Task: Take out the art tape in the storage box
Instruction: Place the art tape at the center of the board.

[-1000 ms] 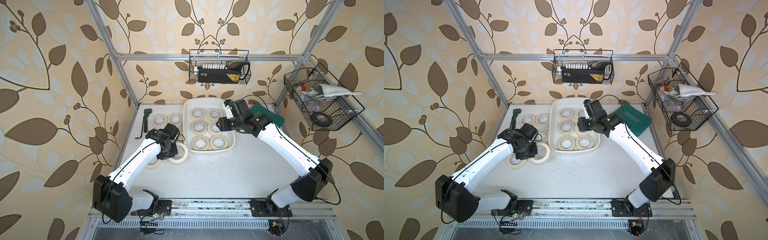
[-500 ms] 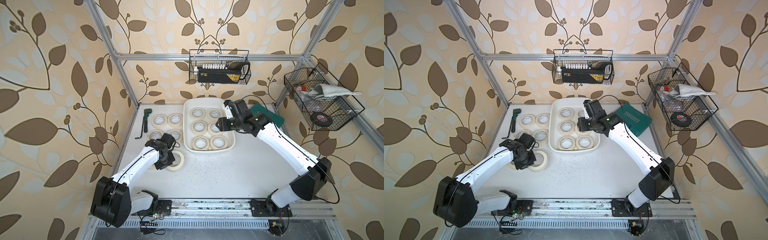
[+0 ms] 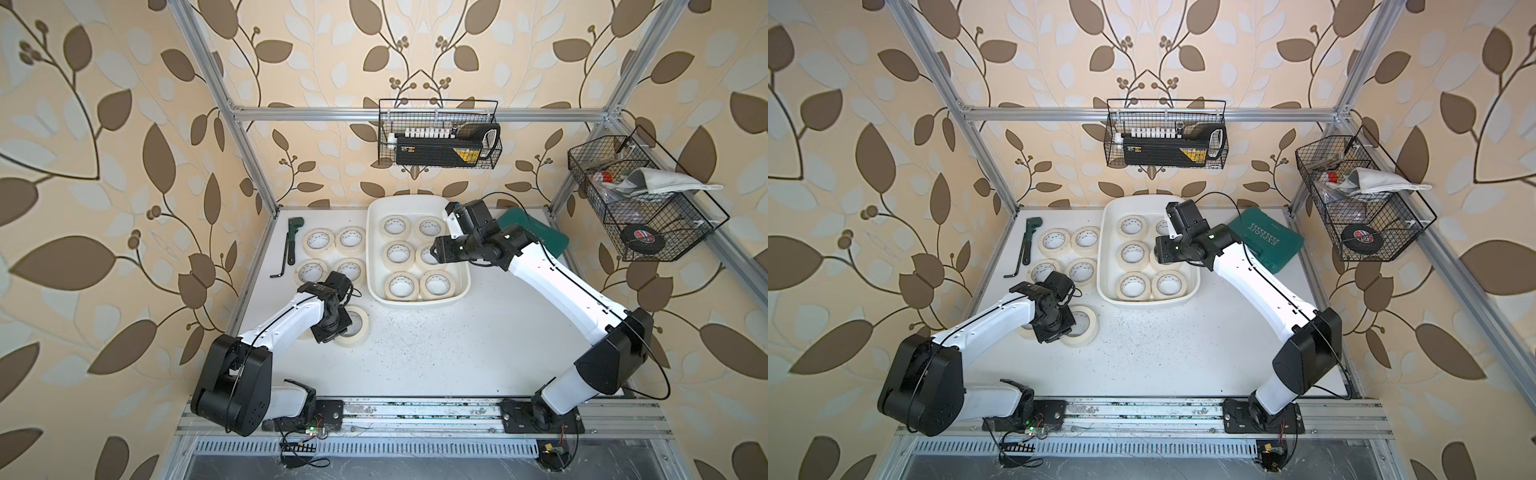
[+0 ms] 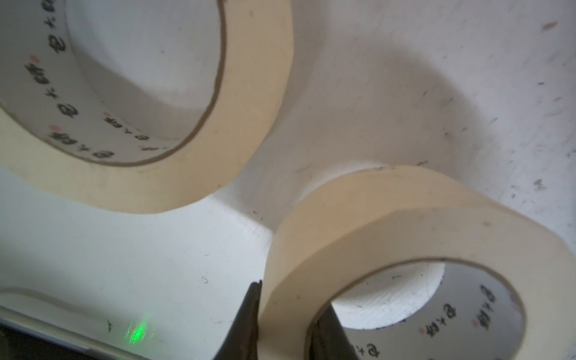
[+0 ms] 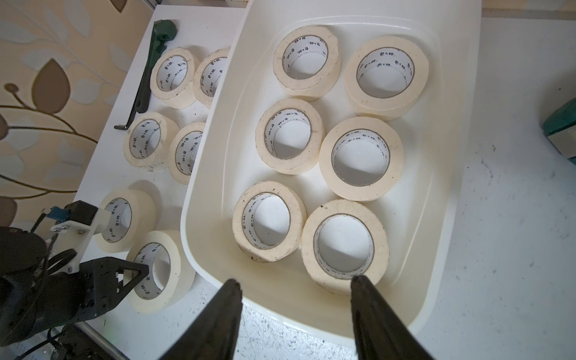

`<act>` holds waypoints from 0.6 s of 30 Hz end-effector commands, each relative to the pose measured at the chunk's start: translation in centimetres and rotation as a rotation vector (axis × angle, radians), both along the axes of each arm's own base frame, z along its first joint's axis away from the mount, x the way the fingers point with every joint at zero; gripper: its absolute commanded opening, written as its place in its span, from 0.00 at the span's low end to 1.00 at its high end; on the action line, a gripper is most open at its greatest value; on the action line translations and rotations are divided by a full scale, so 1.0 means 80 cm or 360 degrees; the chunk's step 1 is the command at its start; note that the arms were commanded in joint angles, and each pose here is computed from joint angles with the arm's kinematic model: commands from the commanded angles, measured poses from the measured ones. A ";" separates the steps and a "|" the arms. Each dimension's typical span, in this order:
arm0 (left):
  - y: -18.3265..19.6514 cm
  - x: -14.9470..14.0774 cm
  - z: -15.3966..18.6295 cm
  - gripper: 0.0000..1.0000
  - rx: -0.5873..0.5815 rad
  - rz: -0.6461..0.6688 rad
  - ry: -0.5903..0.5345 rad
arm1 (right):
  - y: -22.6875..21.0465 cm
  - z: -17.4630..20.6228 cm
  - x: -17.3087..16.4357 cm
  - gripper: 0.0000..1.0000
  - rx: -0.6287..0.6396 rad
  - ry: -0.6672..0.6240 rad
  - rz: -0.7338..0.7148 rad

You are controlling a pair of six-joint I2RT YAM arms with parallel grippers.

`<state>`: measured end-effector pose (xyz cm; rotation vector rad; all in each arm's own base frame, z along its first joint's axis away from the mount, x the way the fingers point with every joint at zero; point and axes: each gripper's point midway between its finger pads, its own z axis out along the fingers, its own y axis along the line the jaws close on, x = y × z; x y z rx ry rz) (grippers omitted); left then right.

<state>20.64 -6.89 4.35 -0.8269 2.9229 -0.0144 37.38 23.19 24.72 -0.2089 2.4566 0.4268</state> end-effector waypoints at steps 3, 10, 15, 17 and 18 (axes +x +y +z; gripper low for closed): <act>0.007 0.008 0.000 0.00 0.0027 0.0072 -0.0035 | -0.003 -0.010 -0.001 0.58 -0.0006 0.0049 -0.0015; 0.013 0.009 -0.004 0.00 0.0053 0.0070 -0.0011 | -0.002 -0.013 0.000 0.58 -0.0014 0.0073 -0.0010; 0.019 0.012 -0.003 0.04 0.0072 0.0057 -0.0021 | 0.000 -0.014 0.001 0.58 -0.0008 0.0083 -0.0004; 0.020 0.014 -0.003 0.08 0.0069 0.0047 -0.0025 | 0.001 -0.014 0.001 0.58 -0.0005 0.0082 -0.0002; 0.020 0.015 -0.002 0.10 0.0063 0.0037 -0.0029 | 0.002 -0.014 0.001 0.58 -0.0004 0.0085 0.0000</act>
